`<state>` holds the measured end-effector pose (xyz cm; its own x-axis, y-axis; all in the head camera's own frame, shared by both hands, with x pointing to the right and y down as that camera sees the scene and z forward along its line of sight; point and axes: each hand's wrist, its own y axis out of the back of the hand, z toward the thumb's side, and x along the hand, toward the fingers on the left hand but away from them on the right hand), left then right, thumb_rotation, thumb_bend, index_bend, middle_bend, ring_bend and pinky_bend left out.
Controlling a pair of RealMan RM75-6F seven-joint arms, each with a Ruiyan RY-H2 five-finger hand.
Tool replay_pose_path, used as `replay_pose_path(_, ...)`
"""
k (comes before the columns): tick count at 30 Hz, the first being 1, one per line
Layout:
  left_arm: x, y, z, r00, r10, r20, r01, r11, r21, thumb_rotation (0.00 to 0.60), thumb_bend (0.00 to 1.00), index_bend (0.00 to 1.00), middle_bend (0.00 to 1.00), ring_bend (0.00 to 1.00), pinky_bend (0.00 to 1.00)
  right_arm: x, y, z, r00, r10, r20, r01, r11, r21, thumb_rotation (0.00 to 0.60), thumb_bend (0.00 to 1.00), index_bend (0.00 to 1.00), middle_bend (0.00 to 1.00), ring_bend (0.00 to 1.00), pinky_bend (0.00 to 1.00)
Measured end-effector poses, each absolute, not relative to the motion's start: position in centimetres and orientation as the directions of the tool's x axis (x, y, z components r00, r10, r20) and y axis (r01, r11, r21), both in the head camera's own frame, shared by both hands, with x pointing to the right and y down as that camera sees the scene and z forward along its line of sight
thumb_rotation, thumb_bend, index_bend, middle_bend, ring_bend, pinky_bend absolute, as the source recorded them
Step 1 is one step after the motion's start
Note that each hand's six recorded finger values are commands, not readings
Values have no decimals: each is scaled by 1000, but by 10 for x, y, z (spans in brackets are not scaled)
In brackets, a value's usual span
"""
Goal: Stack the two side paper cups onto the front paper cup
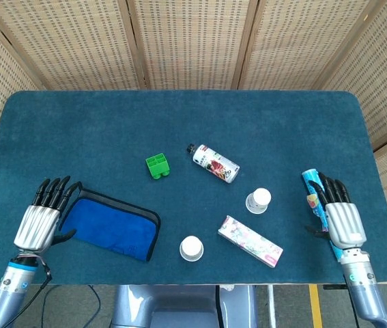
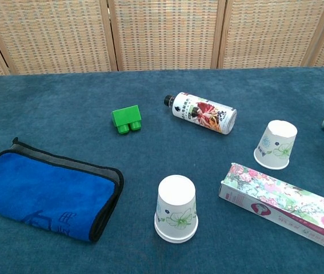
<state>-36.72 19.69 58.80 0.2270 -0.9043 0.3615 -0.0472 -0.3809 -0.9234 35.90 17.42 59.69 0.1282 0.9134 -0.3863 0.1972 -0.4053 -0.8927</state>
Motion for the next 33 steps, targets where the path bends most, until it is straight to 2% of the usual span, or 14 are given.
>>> replay_pose_path(4,-387,202,590,196,-913,358,-69,-377,-923,600,116,68,0,0,0,324,154,596,219,894,-391,174,-430,-886,600,91,275,0,0,0)
replay_pose_path(10,-396,202,588,191,-918,347,-87,-368,-926,600,116,68,0,0,0,279,136,610,294,841,-455,93,-499,-862,600,133,281,0,0,0)
replay_pose_path(22,-397,203,582,210,-918,336,-112,-364,-925,600,117,68,0,0,0,238,123,652,269,768,-581,15,-606,-795,600,136,269,0,0,0)
replay_pose_path(33,-396,203,580,216,-921,325,-114,-355,-928,600,117,69,0,0,0,250,106,673,196,765,-614,-27,-622,-783,600,145,367,2,0,0)
